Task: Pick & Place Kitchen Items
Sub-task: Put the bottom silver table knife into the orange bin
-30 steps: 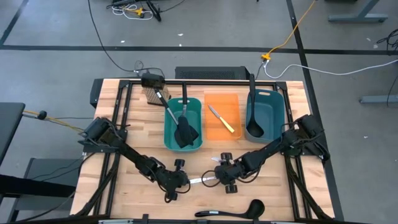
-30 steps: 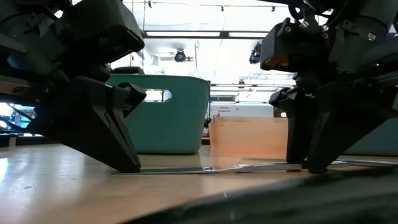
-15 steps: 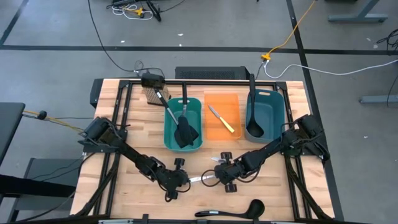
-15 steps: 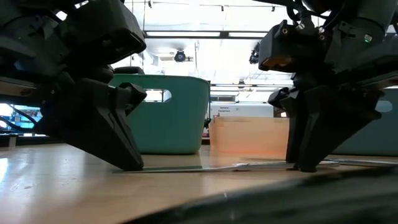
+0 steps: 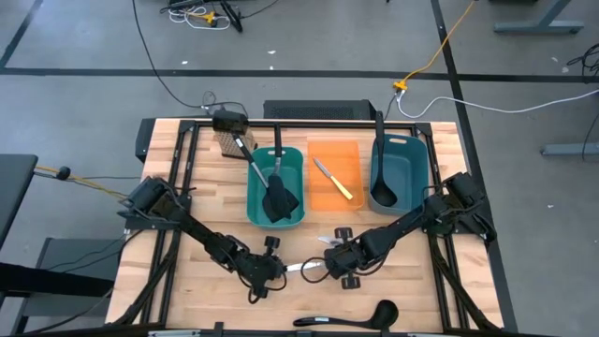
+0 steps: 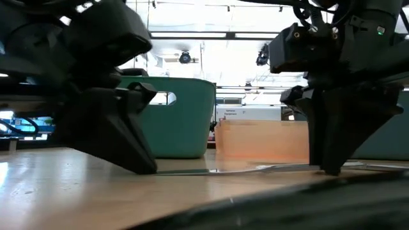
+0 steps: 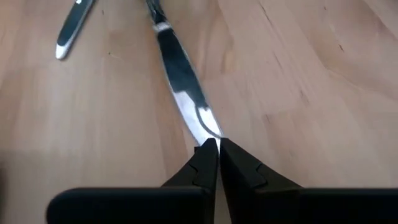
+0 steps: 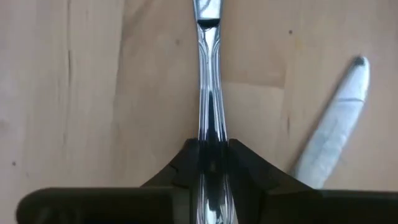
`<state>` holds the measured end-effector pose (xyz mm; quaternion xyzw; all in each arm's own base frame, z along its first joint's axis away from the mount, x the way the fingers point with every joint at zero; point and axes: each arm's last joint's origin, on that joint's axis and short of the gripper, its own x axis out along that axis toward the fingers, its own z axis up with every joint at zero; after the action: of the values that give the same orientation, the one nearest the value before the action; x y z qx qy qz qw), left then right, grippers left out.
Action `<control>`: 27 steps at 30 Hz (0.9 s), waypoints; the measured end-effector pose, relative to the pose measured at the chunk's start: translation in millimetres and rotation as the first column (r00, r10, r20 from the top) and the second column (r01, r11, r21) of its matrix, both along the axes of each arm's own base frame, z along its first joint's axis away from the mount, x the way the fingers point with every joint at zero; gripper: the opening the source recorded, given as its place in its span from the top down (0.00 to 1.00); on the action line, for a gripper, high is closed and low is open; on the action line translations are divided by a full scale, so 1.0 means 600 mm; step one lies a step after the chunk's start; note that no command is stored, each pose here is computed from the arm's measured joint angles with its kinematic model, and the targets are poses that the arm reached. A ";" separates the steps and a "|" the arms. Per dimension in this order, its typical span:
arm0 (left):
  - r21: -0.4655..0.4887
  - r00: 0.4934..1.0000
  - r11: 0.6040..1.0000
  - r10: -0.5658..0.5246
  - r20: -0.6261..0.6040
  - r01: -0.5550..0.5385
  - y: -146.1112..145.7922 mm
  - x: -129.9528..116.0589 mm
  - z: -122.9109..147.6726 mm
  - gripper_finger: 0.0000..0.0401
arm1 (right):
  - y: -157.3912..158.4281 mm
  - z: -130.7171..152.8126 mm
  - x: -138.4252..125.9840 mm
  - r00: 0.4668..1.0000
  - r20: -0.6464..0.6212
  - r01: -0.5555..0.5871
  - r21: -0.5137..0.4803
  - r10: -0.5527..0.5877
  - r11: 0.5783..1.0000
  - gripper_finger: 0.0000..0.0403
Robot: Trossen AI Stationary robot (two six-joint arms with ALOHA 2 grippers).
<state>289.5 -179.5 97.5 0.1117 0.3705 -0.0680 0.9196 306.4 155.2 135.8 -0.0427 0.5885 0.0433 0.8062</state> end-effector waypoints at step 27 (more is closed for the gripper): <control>0.304 0.955 0.952 -0.082 0.285 -0.009 0.011 -0.104 0.213 0.99 | 0.001 0.182 -0.046 0.966 0.257 0.039 -0.121 -0.007 0.992 0.84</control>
<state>227.0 -172.8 225.3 0.2668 0.2334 -0.0103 0.9350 278.9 155.5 244.8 -0.0915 0.4814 -0.0090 0.8716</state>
